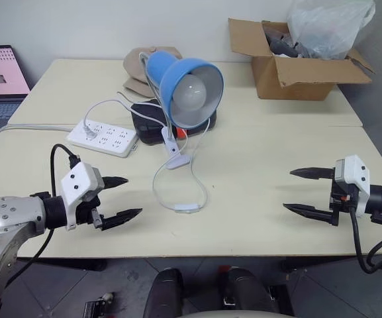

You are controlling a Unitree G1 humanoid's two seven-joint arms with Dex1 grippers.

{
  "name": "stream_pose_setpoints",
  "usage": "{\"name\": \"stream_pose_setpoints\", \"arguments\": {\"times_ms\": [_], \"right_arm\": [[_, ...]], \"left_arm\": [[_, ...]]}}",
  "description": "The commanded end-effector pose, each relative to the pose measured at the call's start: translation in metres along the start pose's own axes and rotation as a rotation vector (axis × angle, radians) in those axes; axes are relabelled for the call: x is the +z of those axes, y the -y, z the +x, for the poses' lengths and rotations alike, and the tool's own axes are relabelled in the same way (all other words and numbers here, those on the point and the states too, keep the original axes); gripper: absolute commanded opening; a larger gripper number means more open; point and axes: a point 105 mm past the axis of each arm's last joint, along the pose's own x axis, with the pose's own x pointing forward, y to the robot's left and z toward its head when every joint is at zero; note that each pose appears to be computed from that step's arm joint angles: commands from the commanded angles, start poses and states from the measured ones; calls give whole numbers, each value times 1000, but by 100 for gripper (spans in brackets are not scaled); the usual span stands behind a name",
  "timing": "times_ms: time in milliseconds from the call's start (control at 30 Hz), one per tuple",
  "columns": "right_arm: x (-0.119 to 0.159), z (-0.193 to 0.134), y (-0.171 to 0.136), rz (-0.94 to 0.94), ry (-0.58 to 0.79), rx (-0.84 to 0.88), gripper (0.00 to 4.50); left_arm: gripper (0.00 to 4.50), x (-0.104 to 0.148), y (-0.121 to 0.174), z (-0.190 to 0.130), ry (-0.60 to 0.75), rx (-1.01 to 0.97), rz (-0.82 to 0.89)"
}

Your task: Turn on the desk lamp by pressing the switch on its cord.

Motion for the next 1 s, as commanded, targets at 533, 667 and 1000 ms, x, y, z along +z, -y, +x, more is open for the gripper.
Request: {"name": "stream_pose_setpoints", "arguments": {"times_ms": [533,667,1000], "right_arm": [[28,19,-2,-61,49,10,450],[30,21,-6,-56,46,18,450],[32,31,-18,-65,30,27,450]], "left_arm": [[435,19,-14,6,83,-19,174],[435,10,-10,10,44,-70,212],[435,12,4,60,71,-251,308]]}}
